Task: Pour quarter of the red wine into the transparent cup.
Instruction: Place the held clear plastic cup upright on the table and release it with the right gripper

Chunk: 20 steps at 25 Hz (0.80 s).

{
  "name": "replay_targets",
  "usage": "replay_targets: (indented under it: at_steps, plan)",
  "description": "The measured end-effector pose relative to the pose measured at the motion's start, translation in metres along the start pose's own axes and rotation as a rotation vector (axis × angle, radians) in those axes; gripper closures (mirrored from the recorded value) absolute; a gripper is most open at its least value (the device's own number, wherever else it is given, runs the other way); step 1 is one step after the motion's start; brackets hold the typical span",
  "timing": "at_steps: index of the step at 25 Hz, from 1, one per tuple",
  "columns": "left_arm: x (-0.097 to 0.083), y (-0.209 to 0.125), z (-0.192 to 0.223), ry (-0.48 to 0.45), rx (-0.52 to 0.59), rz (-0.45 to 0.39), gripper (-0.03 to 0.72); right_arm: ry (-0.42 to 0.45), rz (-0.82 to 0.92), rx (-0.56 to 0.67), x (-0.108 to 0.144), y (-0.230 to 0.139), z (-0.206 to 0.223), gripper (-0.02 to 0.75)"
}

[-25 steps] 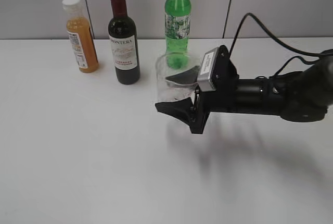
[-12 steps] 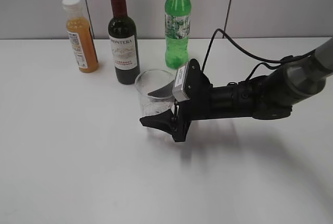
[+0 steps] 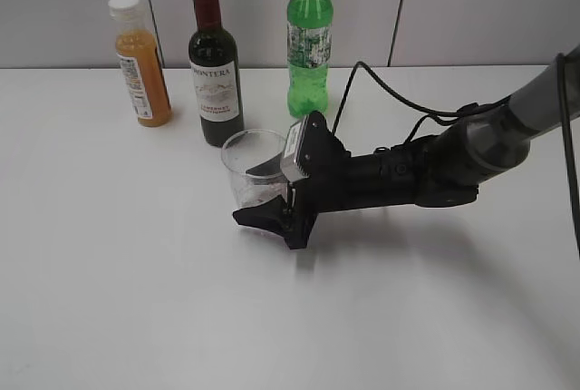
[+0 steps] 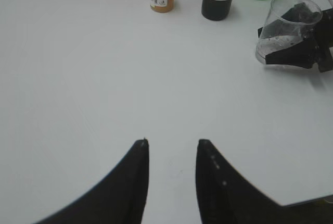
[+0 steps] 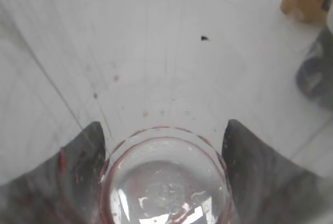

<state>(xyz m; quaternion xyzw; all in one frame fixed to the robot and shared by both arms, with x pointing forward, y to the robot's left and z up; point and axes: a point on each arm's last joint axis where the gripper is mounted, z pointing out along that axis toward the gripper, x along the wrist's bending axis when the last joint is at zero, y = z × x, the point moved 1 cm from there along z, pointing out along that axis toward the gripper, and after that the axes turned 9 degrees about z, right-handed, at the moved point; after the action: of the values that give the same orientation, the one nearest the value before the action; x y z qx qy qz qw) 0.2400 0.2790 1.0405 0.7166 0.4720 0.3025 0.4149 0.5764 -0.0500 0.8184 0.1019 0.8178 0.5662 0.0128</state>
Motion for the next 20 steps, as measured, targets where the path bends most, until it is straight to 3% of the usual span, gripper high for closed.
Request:
replay_targets:
  at_steps: [11,20]
  plan:
    - [-0.0001,0.0000,0.0000,-0.001,0.000,0.000,0.447,0.041,-0.026,0.033,0.0013,-0.0099,0.0039,0.186]
    - [-0.0001,0.0000,0.0000,-0.001,0.000,0.000,0.447,0.064,-0.025,0.049,0.0020,-0.0118,0.0021,0.120]
